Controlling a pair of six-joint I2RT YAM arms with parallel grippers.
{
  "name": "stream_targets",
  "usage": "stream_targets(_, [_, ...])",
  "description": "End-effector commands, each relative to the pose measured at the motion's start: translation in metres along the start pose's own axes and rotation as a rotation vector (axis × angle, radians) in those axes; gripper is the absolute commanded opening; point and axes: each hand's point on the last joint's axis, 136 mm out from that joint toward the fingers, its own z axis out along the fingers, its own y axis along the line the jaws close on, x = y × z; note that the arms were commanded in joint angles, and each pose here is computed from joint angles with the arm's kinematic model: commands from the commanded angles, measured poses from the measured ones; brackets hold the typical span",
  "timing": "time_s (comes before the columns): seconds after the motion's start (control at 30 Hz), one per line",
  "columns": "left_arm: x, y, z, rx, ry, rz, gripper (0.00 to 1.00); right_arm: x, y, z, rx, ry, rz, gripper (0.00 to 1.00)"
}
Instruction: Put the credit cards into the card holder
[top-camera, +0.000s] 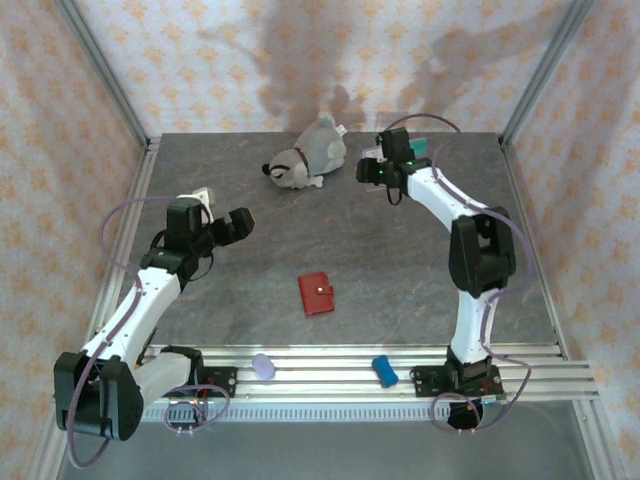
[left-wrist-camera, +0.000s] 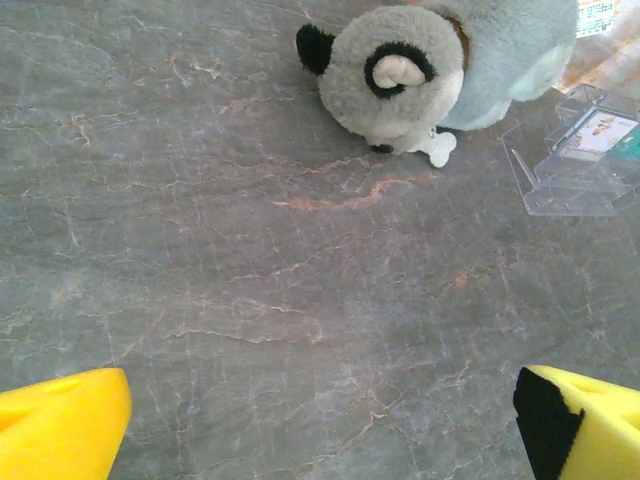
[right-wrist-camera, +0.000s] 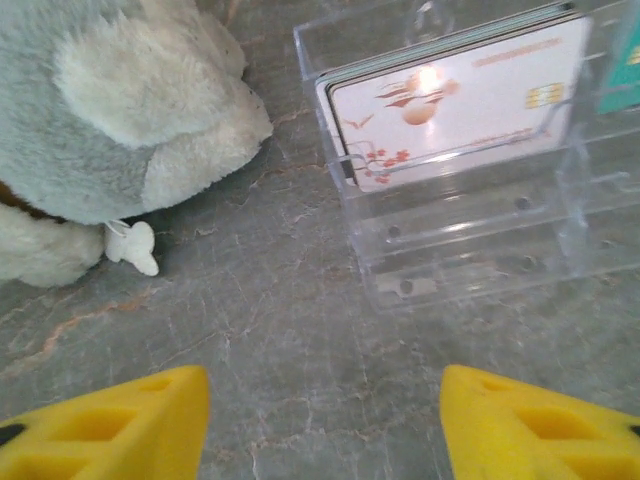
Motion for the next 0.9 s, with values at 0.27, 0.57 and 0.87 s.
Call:
stream_targets(0.27, [0.019, 0.004, 0.001, -0.005, 0.06, -0.029, 0.99, -0.012, -0.008, 0.055, 0.119, 0.097, -0.134, 0.51])
stream_targets(0.57, [0.025, 0.008, -0.003, -0.023, 0.084, -0.022, 0.99, 0.004, -0.017, 0.075, 0.16, 0.164, -0.169, 0.35])
stream_targets(0.87, [0.028, 0.008, -0.003, -0.023, 0.097, -0.028, 0.99, 0.007, -0.027, 0.081, 0.218, 0.194, -0.265, 0.29])
